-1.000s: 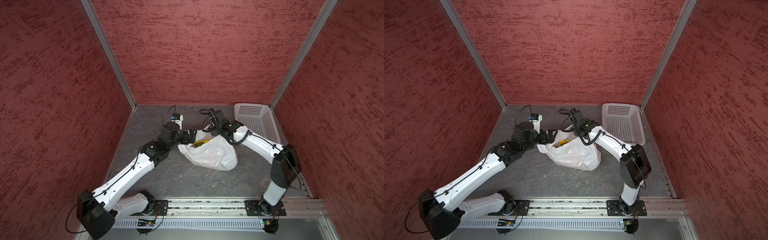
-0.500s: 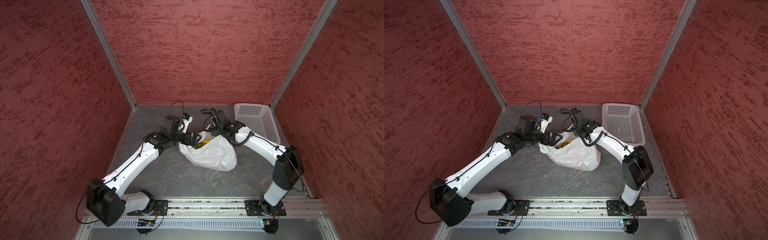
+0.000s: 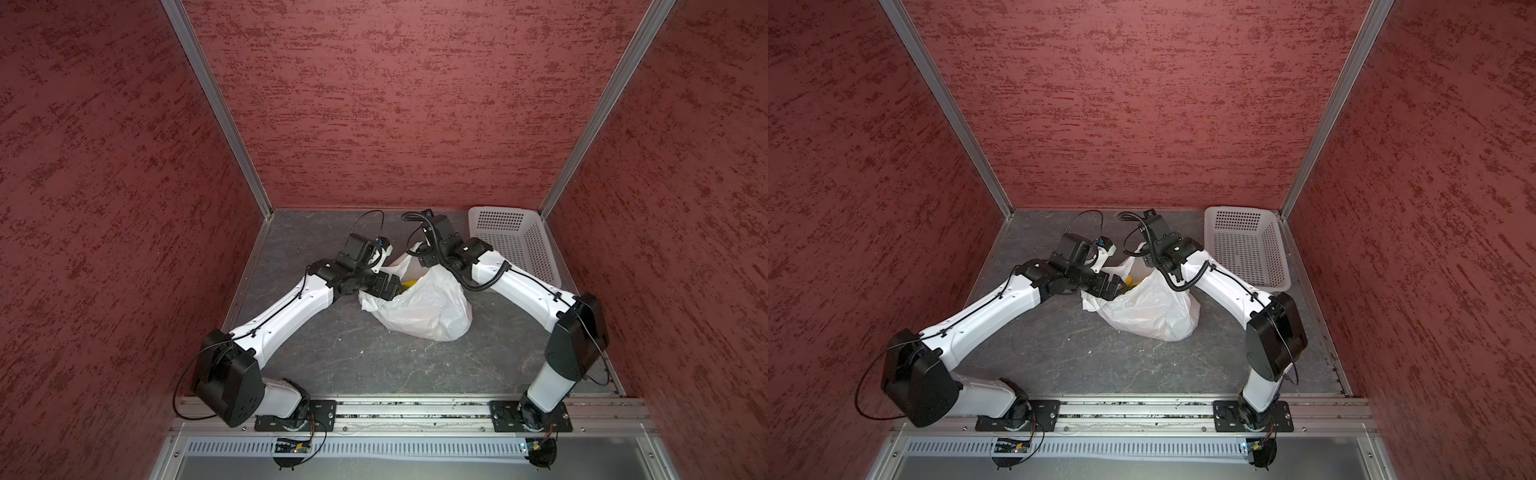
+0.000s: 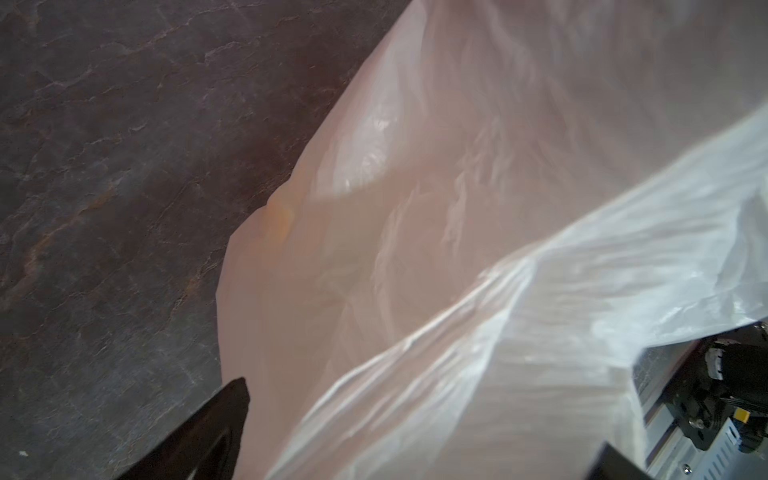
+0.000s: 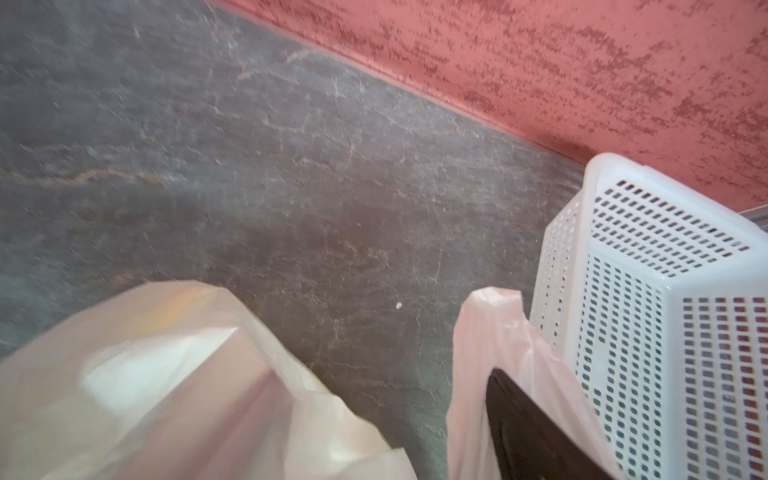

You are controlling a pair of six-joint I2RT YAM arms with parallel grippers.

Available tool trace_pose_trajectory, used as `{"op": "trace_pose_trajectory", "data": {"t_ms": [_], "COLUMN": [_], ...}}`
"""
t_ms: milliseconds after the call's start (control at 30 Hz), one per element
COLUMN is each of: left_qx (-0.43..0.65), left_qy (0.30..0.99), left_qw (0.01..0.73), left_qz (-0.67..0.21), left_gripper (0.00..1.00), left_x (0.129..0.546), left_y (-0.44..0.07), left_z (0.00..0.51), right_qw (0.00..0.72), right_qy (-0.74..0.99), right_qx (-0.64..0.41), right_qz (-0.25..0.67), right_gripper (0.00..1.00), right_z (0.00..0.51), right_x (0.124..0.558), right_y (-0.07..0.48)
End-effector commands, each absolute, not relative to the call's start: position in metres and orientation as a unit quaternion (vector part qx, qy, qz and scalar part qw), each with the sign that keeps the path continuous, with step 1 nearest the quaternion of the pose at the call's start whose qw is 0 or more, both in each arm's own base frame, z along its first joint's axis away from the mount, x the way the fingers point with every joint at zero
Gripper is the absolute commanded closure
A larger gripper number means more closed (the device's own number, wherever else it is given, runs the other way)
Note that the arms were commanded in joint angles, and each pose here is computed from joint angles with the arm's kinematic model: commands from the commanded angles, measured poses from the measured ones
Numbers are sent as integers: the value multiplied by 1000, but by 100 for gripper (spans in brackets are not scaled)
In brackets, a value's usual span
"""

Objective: Untie the knot of the plastic bag and take out the fruit
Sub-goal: 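Spread the two bag handles apart with both grippers to open the mouth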

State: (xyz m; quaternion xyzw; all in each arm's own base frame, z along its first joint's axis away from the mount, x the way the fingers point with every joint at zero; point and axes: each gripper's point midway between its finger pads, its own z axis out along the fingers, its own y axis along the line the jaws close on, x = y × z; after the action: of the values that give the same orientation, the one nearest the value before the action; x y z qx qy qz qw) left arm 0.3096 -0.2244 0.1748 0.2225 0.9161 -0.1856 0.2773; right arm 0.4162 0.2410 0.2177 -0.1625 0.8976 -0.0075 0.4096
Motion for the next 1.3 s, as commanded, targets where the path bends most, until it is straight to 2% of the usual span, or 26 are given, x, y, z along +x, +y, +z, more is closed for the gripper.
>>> {"op": "trace_pose_trajectory", "data": {"t_ms": [0, 33, 67, 133, 200, 367, 500, 767, 867, 1033, 1267], "left_qx": [220, 219, 219, 215, 204, 157, 127, 108, 105, 84, 66], "left_qy": [916, 915, 915, 913, 912, 905, 903, 908, 910, 915, 920], "left_qw": [297, 299, 299, 299, 299, 309, 297, 265, 264, 275, 264], "left_qz": [-158, -158, -160, -173, -190, -246, -283, -306, -302, -282, -281], "left_gripper": [0, 0, 4, 16, 30, 76, 94, 100, 100, 100, 100], "left_x": [325, 327, 329, 331, 332, 325, 313, 292, 290, 292, 290], "left_y": [-221, -221, -223, -225, -225, -220, -223, -235, -234, -221, -215], "left_z": [180, 180, 180, 182, 187, 206, 215, 204, 204, 209, 219], "right_qw": [437, 437, 437, 427, 412, 364, 324, 322, 320, 313, 335], "right_qy": [888, 888, 888, 892, 898, 913, 918, 913, 913, 925, 887], "right_qx": [-141, -140, -139, -142, -148, -173, -191, -142, -133, -143, -178], "right_qz": [31, 35, 38, 40, 37, 66, 126, 206, 215, 163, 264], "right_gripper": [21, 21, 21, 21, 20, 10, 2, 1, 1, 1, 1], "right_z": [248, 248, 248, 241, 233, 225, 237, 288, 294, 277, 342], "right_x": [420, 419, 419, 419, 415, 387, 350, 293, 284, 290, 272], "right_y": [251, 252, 253, 255, 254, 254, 259, 247, 243, 232, 272]}}
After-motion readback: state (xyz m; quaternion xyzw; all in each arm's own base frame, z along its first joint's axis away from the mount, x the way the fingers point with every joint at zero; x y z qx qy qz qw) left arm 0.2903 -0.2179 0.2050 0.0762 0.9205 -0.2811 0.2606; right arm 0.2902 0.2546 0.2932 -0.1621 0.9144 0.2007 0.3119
